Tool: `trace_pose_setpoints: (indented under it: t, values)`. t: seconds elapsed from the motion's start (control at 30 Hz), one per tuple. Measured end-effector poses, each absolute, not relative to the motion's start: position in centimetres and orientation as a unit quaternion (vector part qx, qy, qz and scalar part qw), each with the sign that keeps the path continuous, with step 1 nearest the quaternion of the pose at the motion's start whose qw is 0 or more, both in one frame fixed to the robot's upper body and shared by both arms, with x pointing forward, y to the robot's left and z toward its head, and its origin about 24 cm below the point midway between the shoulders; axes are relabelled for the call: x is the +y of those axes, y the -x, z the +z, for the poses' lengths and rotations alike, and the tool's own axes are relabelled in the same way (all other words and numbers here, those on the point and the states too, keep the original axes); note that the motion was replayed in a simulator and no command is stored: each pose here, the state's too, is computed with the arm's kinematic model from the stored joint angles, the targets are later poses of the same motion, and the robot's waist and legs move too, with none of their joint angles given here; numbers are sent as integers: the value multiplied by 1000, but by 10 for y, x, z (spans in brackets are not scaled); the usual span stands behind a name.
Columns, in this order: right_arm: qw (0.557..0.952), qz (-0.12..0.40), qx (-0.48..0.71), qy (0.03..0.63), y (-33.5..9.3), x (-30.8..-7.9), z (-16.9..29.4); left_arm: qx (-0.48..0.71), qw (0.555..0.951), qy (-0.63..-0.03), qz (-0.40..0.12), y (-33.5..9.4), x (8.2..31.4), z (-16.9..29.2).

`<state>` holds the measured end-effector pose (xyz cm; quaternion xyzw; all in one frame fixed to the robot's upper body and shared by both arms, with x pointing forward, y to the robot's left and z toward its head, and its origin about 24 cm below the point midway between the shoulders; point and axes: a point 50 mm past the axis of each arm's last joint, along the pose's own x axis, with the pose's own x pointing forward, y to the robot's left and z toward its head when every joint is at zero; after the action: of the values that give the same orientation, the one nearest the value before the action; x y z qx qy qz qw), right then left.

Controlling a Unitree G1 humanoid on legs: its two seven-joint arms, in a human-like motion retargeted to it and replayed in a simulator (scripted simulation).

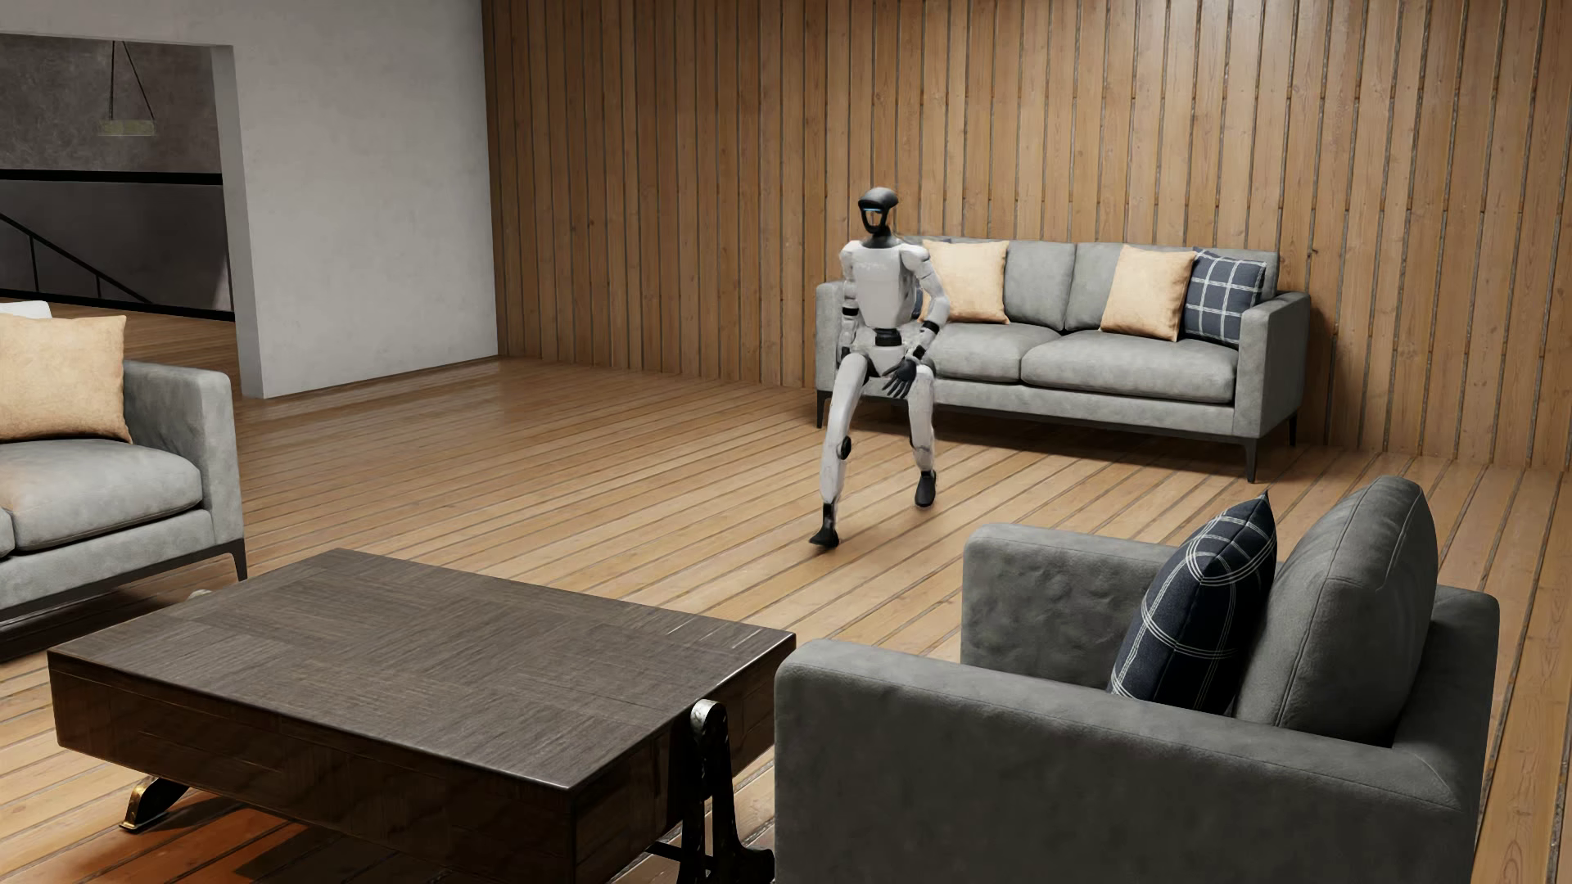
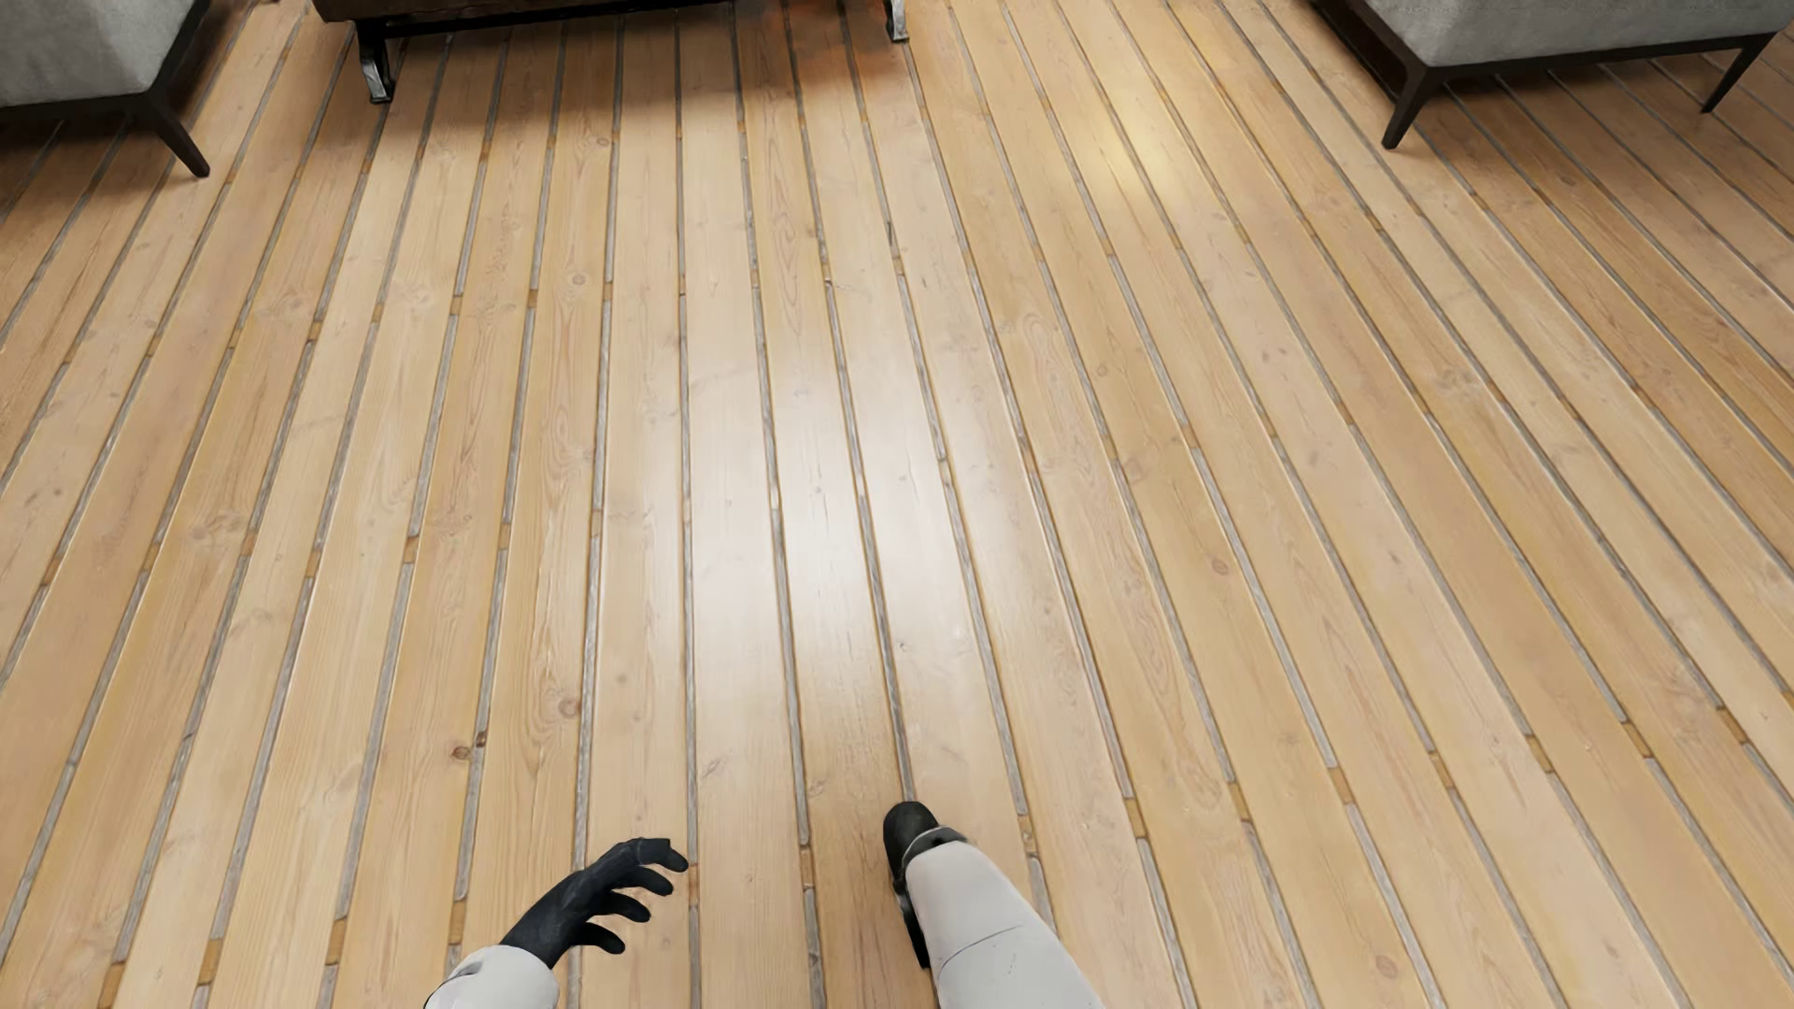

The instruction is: Walk towards the wood coffeetable

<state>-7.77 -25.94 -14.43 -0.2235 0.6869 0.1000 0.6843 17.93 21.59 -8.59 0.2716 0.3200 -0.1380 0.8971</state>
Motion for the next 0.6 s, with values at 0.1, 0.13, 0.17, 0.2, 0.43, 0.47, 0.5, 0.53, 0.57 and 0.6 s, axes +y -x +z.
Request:
trace_pose_setpoints:
  t: [0.1, 0.13, 0.17, 0.2, 0.43, 0.47, 0.5, 0.53, 0.57, 0.6]
  values:
    - [663, 107, 700, 242, 79, -268, -146, 415, 853, -261, -178, -131, 200, -126]
    - [685, 93, 686, 228, 64, -261, -150, 432, 839, -269, -192, -114, 204, -130]
    - [700, 103, 671, 223, 50, -251, -155, 457, 821, -271, -207, -98, 200, -139]
    - [724, 112, 645, 219, 29, -240, -158, 479, 808, -267, -217, -80, 199, -145]
    - [912, 70, 342, 215, -154, -228, -90, 639, 687, -232, -256, 71, 203, -152]
    - [923, 70, 303, 225, -175, -228, -76, 646, 676, -234, -266, 82, 205, -149]
    - [933, 39, 279, 226, -188, -241, -62, 661, 662, -235, -263, 93, 209, -147]
    - [933, 31, 275, 229, -192, -246, -59, 672, 651, -236, -262, 102, 212, -146]
    - [928, 24, 293, 228, -183, -251, -65, 685, 644, -229, -252, 110, 212, -145]
    - [921, 27, 321, 217, -171, -247, -78, 697, 633, -227, -249, 118, 213, -145]
